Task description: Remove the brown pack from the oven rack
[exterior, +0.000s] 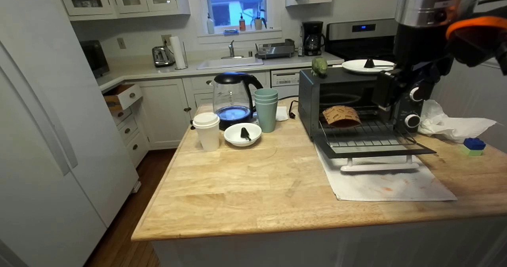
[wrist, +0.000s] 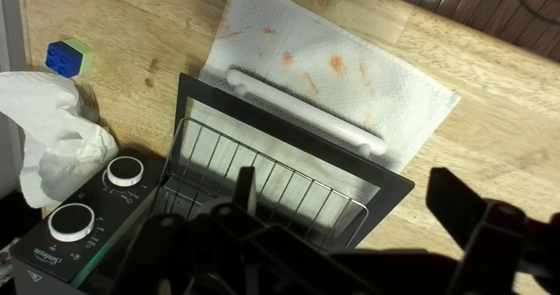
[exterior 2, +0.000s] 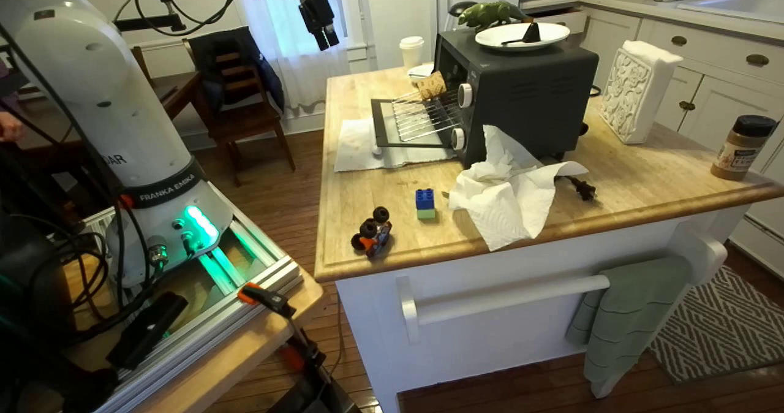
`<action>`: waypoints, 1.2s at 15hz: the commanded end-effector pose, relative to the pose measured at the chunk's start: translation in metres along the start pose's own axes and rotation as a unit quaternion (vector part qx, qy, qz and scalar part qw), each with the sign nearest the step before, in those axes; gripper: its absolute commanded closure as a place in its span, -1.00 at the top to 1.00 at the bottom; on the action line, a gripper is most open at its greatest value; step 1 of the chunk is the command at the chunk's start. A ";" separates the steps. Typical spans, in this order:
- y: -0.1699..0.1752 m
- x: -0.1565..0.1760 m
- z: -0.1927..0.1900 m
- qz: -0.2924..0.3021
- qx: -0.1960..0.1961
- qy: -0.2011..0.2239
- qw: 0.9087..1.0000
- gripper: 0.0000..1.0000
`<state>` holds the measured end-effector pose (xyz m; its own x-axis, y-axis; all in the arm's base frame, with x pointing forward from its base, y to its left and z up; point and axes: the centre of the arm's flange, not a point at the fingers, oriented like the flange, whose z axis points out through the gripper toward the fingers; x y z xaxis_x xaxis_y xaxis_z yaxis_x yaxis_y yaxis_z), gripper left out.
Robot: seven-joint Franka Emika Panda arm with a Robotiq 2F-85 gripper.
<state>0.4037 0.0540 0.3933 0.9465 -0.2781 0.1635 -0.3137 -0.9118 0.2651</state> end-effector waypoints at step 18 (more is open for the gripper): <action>-0.068 0.030 0.011 0.154 -0.019 0.050 0.987 1.00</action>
<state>0.4249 0.0983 0.3805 0.8649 -0.4127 0.2858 -0.4748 -0.8574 0.1987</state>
